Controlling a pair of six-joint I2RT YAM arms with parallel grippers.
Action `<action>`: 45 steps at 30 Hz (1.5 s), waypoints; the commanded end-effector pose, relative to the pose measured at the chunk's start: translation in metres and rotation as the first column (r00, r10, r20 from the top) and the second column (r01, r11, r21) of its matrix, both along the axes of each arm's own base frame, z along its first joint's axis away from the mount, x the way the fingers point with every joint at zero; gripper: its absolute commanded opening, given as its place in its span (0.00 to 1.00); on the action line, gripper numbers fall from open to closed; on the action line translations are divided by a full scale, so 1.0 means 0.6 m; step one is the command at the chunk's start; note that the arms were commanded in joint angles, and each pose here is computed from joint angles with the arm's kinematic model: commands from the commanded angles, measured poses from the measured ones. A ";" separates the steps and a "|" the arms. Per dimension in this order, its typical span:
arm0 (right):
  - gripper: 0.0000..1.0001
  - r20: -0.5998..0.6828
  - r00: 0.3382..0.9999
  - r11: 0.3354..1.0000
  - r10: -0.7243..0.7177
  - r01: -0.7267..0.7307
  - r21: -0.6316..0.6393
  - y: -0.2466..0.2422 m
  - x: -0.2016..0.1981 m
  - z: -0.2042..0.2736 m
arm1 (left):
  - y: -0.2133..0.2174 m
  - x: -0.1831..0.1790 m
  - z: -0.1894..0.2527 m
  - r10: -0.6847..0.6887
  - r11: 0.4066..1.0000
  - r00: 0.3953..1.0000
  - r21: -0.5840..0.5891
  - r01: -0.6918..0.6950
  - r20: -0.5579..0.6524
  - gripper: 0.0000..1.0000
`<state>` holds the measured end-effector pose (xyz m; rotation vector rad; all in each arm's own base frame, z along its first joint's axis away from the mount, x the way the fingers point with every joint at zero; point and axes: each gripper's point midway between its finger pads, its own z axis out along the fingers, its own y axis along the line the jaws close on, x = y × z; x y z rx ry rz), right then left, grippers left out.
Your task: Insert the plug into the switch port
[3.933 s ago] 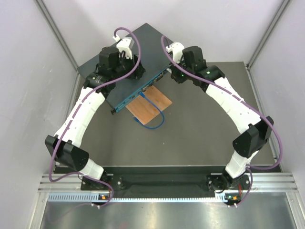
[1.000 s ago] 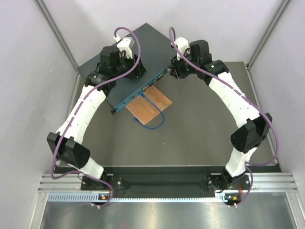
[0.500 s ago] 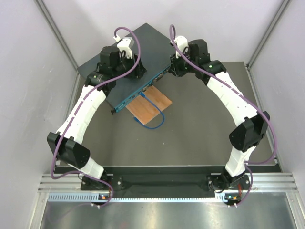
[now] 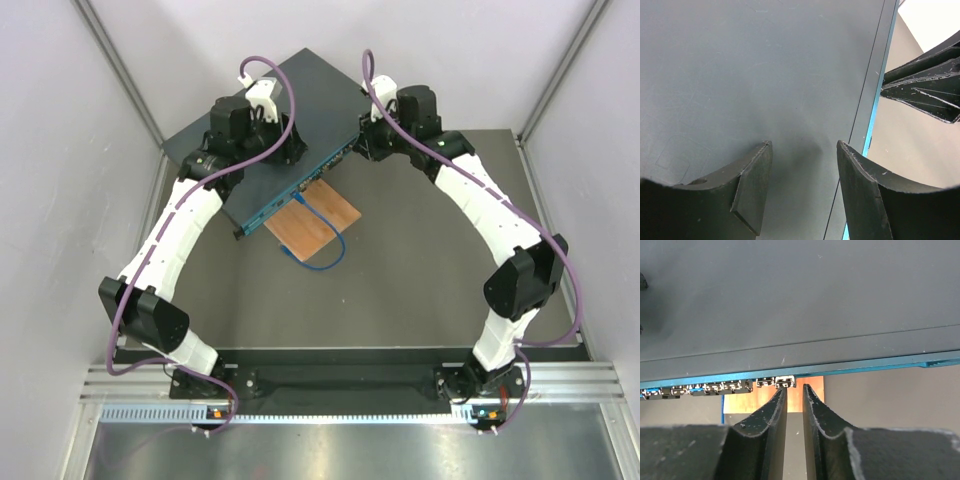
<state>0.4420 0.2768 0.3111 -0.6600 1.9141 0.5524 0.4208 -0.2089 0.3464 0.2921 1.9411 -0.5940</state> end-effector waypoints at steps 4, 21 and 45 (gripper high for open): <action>0.15 0.195 0.981 0.994 -0.027 0.005 0.110 0.033 0.057 0.067 | -0.001 0.015 -0.020 0.006 1.000 0.999 -0.008 -0.006 -0.036 0.59; 0.05 0.236 0.972 0.985 0.006 -0.047 0.168 0.079 0.074 0.095 | 0.004 0.024 -0.032 0.014 1.000 0.998 -0.021 -0.016 -0.063 0.59; 0.57 0.181 0.983 0.994 0.039 -0.057 0.095 -0.128 -0.067 0.110 | 0.068 -0.011 0.106 -0.033 0.995 0.989 -0.083 0.046 0.144 0.89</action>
